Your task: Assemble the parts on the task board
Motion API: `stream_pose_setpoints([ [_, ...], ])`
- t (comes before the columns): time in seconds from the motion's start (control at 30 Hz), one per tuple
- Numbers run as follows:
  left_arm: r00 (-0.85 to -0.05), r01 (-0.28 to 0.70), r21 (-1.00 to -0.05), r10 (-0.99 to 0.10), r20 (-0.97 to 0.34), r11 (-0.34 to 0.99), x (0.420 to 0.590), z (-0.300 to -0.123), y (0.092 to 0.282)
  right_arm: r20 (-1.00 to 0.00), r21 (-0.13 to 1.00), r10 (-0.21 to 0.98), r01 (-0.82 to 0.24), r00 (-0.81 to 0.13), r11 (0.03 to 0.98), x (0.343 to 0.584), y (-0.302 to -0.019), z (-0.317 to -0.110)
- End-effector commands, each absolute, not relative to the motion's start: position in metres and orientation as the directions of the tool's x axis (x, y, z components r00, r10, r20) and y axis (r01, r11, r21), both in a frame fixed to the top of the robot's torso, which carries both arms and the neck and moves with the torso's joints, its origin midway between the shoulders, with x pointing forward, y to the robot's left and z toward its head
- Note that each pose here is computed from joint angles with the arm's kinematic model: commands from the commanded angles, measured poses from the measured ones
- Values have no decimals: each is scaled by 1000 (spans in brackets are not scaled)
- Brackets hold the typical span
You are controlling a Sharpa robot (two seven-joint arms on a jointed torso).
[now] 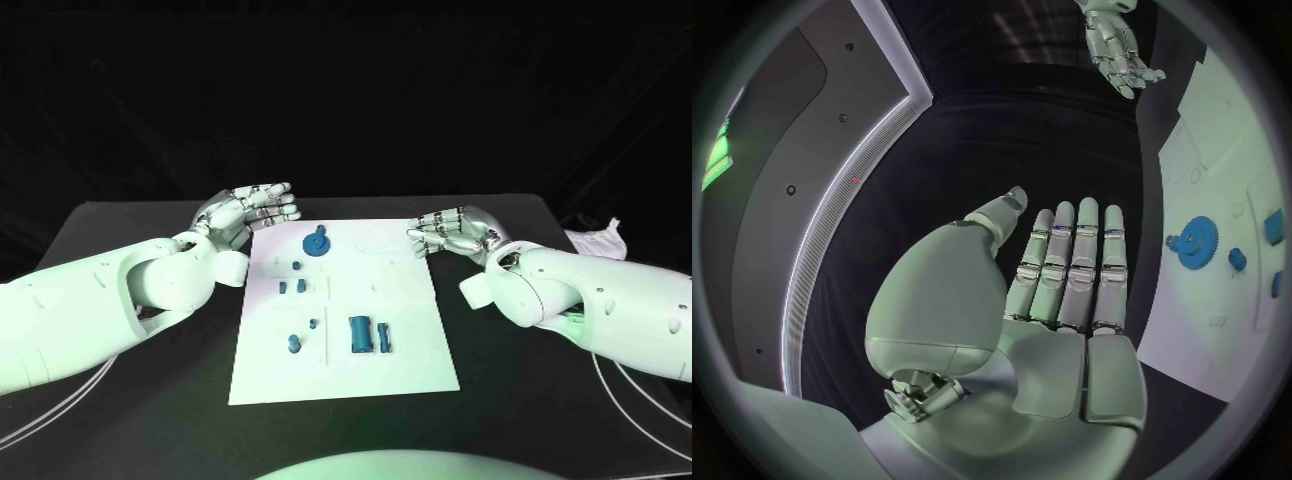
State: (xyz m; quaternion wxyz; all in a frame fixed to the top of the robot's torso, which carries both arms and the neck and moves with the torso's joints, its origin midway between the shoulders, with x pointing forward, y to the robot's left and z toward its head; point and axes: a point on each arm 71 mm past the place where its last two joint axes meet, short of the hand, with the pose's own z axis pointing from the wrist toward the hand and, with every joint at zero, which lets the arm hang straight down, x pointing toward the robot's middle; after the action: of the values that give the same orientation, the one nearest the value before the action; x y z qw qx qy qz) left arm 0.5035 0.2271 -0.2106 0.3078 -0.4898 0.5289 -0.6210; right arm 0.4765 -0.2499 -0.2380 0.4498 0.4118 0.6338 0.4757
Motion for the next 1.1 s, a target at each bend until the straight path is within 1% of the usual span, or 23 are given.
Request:
stream_pose_setpoints([
  [0.03,-261,-93,-958,-922,287,-272,511,-215,230,-8,997,973,72,-231,26,489,-252,-238],
  [0.13,-215,-84,-962,-938,272,-260,516,-221,231,1,998,977,63,-214,13,500,-254,-241],
  [0.3,-180,-77,-965,-949,260,-250,520,-227,231,-3,999,978,49,-210,13,507,-254,-244],
  [0.4,-175,-76,-966,-950,259,-249,521,-229,231,-12,999,977,38,-215,21,509,-253,-244],
  [0.43,-214,-109,-964,-941,261,-242,519,-230,229,-51,995,982,75,-179,66,508,-257,-246],
  [0.6,-202,-104,-968,-949,244,-227,516,-231,226,-44,996,985,65,-165,55,505,-250,-244],
  [0.73,-180,-95,-975,-960,213,-199,510,-231,222,-31,998,990,49,-138,38,499,-239,-241],
  [0.93,-121,-64,-990,-984,132,-125,492,-231,209,-4,1000,997,18,-73,5,481,-213,-232],
  [1.1,-65,-31,-998,-996,63,-61,476,-228,200,7,1000,999,5,-33,-7,467,-198,-227],
])
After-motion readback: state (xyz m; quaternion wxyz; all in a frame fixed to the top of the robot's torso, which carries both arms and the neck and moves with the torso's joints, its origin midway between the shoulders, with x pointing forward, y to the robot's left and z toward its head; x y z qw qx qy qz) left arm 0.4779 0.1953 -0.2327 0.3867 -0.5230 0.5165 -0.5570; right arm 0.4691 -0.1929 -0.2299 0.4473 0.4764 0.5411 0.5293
